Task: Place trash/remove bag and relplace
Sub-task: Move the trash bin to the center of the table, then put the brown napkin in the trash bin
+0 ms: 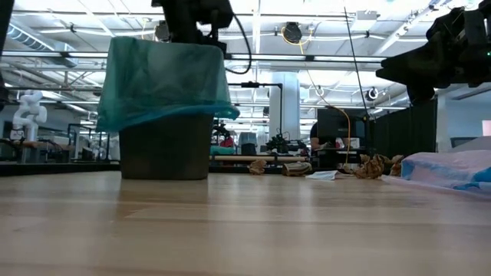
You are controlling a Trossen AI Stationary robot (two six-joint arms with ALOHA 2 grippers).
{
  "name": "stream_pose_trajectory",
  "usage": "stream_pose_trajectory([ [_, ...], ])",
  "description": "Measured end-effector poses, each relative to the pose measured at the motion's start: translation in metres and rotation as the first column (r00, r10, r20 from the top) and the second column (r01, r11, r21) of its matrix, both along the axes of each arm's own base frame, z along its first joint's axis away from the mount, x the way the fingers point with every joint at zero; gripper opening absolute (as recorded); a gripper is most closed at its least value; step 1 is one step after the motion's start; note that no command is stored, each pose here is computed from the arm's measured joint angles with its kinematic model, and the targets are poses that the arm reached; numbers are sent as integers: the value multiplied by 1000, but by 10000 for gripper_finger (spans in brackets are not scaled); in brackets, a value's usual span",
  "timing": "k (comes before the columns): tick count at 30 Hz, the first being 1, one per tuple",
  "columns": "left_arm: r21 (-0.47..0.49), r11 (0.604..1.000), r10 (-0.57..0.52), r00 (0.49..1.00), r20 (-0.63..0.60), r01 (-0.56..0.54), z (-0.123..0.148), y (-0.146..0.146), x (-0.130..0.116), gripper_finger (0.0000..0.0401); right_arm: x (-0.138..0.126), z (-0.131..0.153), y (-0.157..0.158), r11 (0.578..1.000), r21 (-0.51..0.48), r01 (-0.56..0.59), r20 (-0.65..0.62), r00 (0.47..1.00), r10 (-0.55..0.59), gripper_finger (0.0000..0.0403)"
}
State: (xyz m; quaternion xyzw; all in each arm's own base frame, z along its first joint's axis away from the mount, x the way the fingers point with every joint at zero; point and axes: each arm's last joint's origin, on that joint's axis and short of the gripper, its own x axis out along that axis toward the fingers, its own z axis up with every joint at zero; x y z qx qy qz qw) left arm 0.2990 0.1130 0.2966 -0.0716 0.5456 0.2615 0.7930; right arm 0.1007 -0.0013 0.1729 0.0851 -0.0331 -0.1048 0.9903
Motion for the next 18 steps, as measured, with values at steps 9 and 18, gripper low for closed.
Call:
stream_pose_trajectory([
  [9,161,986,-42,997,69,31,56,-25,-1,0,-2,13,-3,987,-119,110,99,990,-98,144],
  [18,355,926,59,980,191,-125,118,-29,-45,0,3,30,-14,965,-99,244,49,969,-240,144],
])
